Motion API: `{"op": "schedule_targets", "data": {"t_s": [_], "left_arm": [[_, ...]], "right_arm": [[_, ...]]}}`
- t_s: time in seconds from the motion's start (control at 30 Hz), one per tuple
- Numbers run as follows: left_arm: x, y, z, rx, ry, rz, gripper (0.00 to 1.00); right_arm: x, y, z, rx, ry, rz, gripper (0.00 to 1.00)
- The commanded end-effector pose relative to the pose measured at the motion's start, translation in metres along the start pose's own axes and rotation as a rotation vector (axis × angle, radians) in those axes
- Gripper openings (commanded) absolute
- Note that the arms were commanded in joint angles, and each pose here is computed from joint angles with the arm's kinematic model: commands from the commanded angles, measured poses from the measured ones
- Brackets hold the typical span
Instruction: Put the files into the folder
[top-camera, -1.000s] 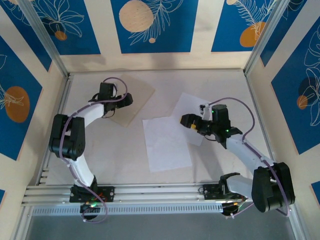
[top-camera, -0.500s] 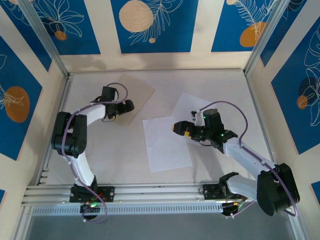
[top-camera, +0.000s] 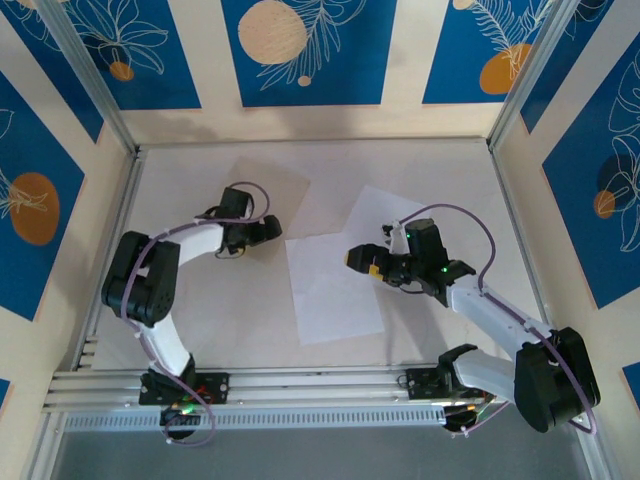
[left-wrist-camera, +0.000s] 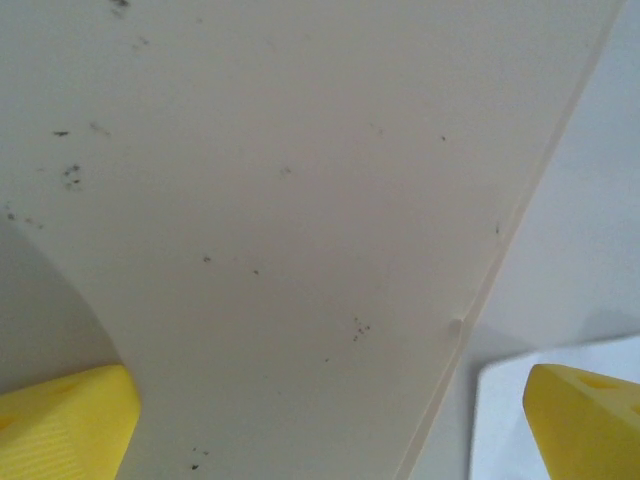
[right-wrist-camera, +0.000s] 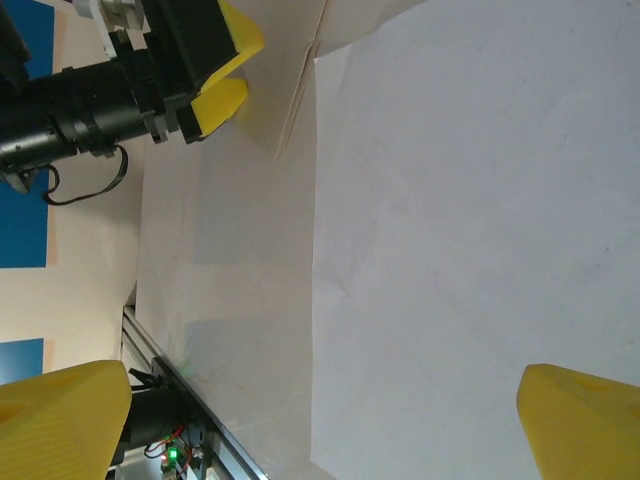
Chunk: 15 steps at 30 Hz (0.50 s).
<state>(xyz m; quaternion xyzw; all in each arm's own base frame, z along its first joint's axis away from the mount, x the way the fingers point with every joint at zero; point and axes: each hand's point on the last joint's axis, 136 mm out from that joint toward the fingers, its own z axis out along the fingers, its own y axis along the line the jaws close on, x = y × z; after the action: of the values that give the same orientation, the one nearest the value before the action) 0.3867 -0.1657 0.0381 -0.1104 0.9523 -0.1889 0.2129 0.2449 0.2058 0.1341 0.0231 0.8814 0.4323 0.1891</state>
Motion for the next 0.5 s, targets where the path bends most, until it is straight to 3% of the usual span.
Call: {"op": "schedule_targets", "data": {"t_s": [0.0,0.17,0.47], "left_arm": [[0.073,0.005,0.007,-0.075,0.191,-0.035,1.00],[0.110,-0.012,0.001,-0.066,0.207,-0.031,1.00],[0.128,-0.013,-0.030,-0.071,0.163,-0.028,1.00]], "right_arm": [[-0.003,0.010,-0.007,-0.002,-0.005,-0.020,0.99],[-0.001,0.010,-0.007,-0.007,-0.005,-0.013,0.99],[-0.001,0.013,-0.004,-0.025,0.005,0.011,0.99]]}}
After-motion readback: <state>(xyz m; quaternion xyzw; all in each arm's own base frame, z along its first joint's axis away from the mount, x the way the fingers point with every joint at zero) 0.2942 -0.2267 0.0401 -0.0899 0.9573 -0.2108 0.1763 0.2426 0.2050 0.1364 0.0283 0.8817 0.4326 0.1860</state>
